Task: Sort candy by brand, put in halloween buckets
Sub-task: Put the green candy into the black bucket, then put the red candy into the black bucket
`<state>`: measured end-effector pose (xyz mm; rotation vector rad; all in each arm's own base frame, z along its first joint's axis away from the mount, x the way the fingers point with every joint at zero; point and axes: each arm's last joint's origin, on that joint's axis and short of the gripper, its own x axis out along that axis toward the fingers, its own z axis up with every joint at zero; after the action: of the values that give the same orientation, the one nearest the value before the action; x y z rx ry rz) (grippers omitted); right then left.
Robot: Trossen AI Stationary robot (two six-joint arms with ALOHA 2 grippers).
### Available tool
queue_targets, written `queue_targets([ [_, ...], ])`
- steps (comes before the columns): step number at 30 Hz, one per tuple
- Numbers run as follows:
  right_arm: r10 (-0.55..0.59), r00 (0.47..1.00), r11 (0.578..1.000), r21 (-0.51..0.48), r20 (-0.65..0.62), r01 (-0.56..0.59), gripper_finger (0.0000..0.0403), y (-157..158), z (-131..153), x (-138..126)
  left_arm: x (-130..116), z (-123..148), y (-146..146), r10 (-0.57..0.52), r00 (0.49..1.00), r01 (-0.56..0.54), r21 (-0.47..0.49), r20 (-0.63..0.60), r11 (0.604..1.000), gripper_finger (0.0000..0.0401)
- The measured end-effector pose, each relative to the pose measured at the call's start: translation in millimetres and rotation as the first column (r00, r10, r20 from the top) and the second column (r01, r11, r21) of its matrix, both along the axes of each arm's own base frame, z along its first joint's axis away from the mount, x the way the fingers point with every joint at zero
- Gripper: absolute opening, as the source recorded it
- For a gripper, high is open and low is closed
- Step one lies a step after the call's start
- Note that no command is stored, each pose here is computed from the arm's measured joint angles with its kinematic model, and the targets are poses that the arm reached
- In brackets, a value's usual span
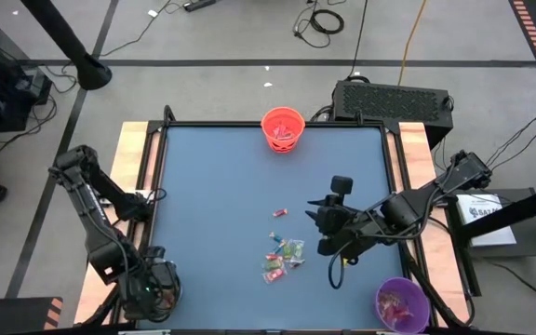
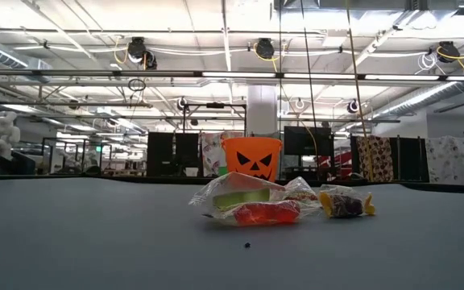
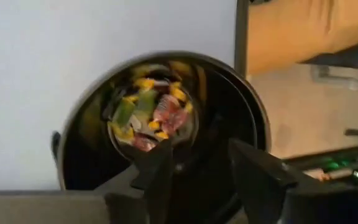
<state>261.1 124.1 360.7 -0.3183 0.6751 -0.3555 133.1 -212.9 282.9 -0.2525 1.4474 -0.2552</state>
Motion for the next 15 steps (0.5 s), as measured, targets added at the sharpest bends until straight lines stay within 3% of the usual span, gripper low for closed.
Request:
queue_targets([
  [5,-0.011,1.0,1.0,0.022,-0.003,0.012,0.01,2.4,-9.9,3.8,1.1,20.1,2.2,-0.027,0.999,0.024,-0.105,-0.028,0.994,0.0168],
  [8,0.021,0.998,0.998,0.057,-0.064,-0.018,0.01,5.1,-33.3,8.8,4.5,36.8,5.7,-0.087,0.993,0.092,-0.072,0.081,0.993,0.0158],
  [10,0.03,0.996,0.997,0.077,-0.085,-0.024,0.01,6.5,-52.8,11.9,11.4,45.8,9.6,-0.171,0.956,0.17,0.028,0.239,0.985,0.0151],
  [12,0.032,0.996,0.996,0.09,-0.082,-0.025,0.01,6.8,-72.7,16.3,22.2,52.1,14.2,-0.266,0.871,0.199,0.199,0.414,0.96,0.0146],
  [15,0.02,0.998,0.994,0.111,-0.06,-0.013,0.01,1.6,-102.3,23.2,40.0,60.0,21.9,-0.397,0.703,0.067,0.5,0.59,0.863,0.0143],
])
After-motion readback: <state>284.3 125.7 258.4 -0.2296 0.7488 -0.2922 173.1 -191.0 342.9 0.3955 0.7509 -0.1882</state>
